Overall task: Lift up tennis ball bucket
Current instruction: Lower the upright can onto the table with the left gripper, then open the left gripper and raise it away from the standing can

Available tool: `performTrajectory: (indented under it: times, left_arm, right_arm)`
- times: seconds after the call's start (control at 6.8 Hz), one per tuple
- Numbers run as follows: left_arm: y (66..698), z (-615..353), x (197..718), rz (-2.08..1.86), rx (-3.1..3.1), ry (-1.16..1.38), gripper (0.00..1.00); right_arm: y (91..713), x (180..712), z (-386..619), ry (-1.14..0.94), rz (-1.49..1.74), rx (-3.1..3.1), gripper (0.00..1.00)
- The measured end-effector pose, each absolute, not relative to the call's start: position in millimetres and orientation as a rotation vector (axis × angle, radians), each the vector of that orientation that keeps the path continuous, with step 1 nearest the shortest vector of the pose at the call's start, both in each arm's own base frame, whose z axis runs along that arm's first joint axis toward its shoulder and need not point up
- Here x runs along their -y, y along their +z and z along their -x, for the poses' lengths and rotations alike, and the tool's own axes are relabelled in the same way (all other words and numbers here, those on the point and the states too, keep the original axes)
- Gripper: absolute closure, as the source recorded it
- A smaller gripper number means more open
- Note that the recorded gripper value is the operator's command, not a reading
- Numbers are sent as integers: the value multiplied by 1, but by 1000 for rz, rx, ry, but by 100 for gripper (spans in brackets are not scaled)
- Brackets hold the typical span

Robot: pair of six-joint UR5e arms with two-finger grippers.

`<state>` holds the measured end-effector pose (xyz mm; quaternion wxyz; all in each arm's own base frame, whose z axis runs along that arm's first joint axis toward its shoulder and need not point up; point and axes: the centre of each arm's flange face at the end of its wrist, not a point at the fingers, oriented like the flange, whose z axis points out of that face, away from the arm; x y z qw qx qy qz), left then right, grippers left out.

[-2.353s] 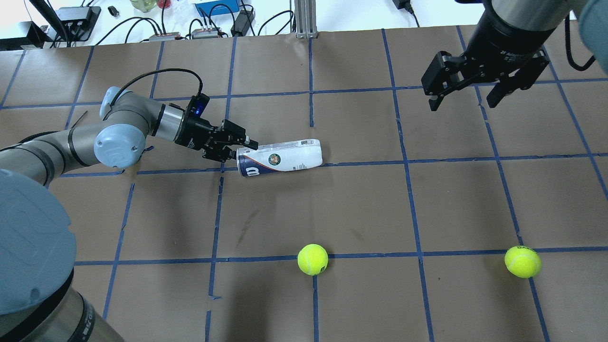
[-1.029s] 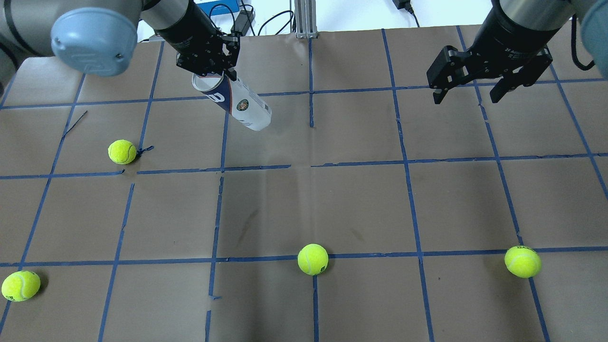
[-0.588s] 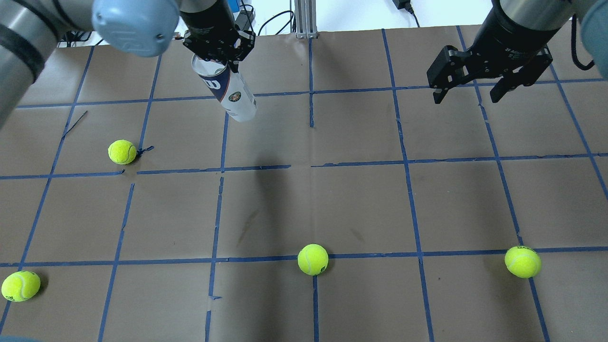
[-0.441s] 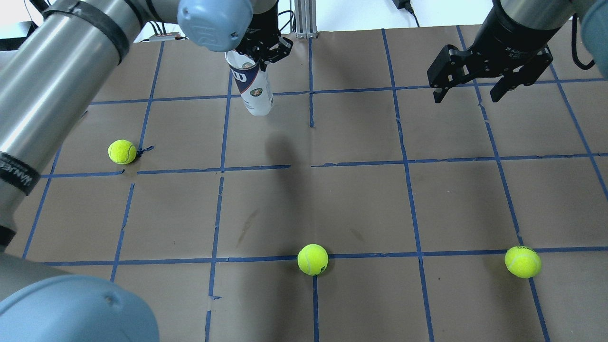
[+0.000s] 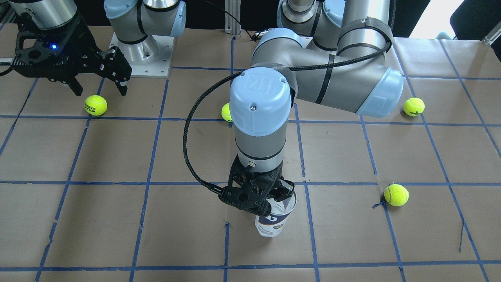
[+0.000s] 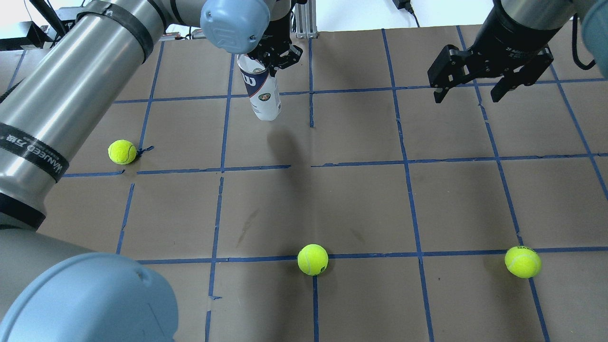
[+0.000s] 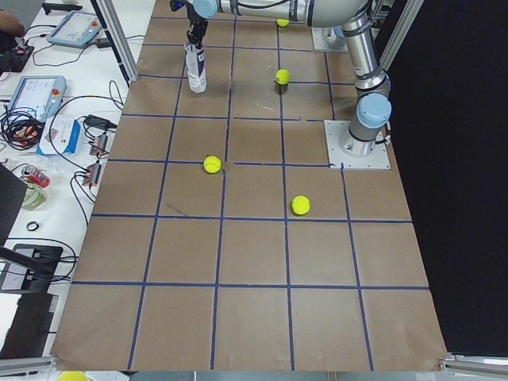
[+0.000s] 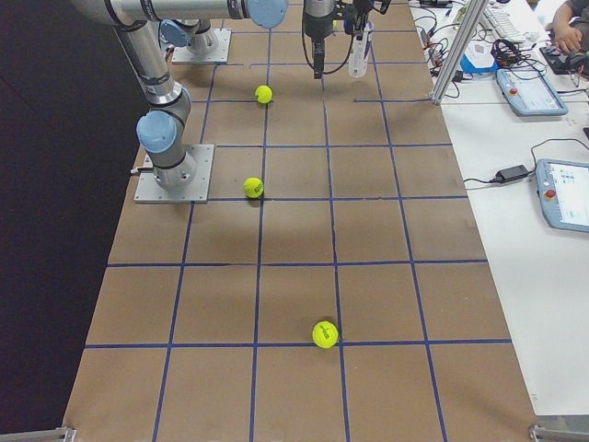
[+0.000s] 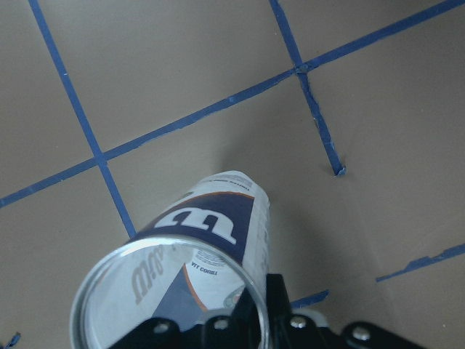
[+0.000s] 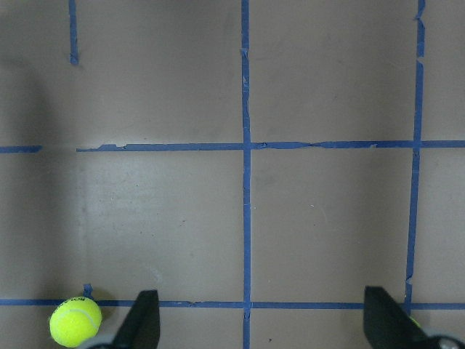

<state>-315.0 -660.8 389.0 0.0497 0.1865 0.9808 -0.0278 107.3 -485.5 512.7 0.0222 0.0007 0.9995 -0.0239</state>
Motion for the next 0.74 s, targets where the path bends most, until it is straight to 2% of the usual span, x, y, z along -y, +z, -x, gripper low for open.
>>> performTrajectory:
  times: [0.44,0.59,0.74]
  left_arm:
    - [369,296,675,-493,-3031,-37,97]
    - [363,292,679,-478,-3031,-27,68]
    - [358,291,681,-470,-3028,-20,24]
  right_arm:
    - [517,482,-109,-84,-15,-3098,0]
    - [520,480,-111,-84,-31,-3097,0]
    - [521,478,-112,-82,-75,-3095,0]
